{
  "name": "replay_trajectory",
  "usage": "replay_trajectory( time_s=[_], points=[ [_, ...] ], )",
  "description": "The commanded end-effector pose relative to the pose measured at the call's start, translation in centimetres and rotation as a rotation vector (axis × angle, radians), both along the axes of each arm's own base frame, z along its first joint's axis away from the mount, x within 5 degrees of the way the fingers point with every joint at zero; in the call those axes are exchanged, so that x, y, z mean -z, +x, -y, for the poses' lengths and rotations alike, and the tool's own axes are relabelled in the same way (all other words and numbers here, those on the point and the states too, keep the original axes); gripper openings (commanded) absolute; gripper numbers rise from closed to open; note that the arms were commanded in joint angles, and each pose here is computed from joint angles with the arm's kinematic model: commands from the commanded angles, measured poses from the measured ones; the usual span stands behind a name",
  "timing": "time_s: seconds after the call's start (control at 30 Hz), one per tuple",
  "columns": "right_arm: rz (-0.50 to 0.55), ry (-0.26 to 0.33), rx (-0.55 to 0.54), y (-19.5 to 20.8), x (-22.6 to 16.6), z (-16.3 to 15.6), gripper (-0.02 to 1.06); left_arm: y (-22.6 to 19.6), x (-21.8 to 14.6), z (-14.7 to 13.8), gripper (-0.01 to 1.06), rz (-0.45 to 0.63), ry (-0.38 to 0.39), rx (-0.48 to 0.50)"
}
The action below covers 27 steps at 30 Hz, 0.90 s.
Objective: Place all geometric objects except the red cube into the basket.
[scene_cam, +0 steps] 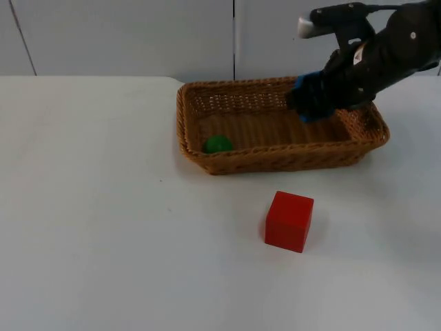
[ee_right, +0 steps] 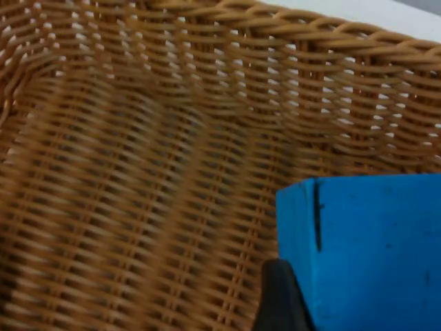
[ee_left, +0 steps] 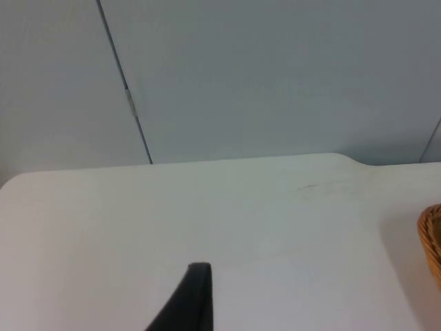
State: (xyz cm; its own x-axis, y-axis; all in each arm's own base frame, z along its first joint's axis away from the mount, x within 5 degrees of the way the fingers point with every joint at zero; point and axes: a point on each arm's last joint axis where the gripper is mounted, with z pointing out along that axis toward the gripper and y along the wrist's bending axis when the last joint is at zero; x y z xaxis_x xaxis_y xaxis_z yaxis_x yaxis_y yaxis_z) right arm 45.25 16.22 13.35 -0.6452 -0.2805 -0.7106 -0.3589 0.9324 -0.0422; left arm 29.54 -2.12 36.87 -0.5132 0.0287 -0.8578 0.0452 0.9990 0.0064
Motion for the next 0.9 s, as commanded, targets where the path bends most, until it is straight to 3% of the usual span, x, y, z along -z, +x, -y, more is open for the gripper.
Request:
replay_trajectory(
  time_s=[0.0, 0.03, 0.07, 0.1, 0.17, 0.2, 0.3, 0.53, 0.63, 0.67, 0.77, 0.87],
  points=[
    [0.026, 0.016, 0.002, 0.4, -0.4, -0.3, 0.15, 0.0, 0.1, -0.1, 1.03, -0.004, 0.002, -0.005],
    [0.028, 0.017, 0.001, 0.4, -0.5, -0.3, 0.26, 0.0, 0.1, -0.1, 1.03, -0.004, 0.005, -0.005],
    [0.028, 0.017, 0.001, 0.4, -0.5, -0.3, 0.26, 0.0, 0.1, -0.1, 1.03, -0.004, 0.005, -0.005],
    [0.029, 0.018, 0.001, 0.4, -0.5, -0.3, 0.35, 0.0, 0.1, -0.1, 1.03, -0.003, 0.008, -0.005],
    [0.029, 0.018, 0.001, 0.4, -0.5, -0.3, 0.60, 0.0, 0.1, -0.2, 1.03, -0.003, 0.015, -0.005],
    [0.029, 0.018, 0.001, 0.4, -0.5, -0.3, 0.60, 0.0, 0.1, -0.2, 1.03, -0.003, 0.015, -0.005],
    [0.035, 0.013, -0.005, 0.4, -0.6, -0.3, 1.05, 0.0, 0.1, -0.2, 1.03, -0.003, 0.015, -0.005],
    [0.098, 0.015, -0.016, -0.1, -4.8, -0.1, 1.05, 0.0, 0.1, -0.2, 1.03, -0.003, 0.018, -0.004],
    [0.253, 0.012, -0.064, -1.7, -12.2, 0.1, 1.05, 0.0, 0.1, -0.2, 1.03, -0.004, 0.018, -0.005],
    [0.253, 0.012, -0.064, -1.7, -12.2, 0.1, 1.05, 0.0, 0.1, -0.2, 1.03, -0.004, 0.018, -0.005],
    [0.391, 0.055, -0.072, -5.3, -20.1, 0.9, 1.05, 0.0, 0.2, -0.2, 1.03, -0.007, 0.018, -0.005],
    [0.459, 0.087, -0.067, -7.7, -23.3, 1.8, 1.05, -0.1, 0.1, -0.1, 1.03, -0.005, 0.012, -0.005]
  ],
)
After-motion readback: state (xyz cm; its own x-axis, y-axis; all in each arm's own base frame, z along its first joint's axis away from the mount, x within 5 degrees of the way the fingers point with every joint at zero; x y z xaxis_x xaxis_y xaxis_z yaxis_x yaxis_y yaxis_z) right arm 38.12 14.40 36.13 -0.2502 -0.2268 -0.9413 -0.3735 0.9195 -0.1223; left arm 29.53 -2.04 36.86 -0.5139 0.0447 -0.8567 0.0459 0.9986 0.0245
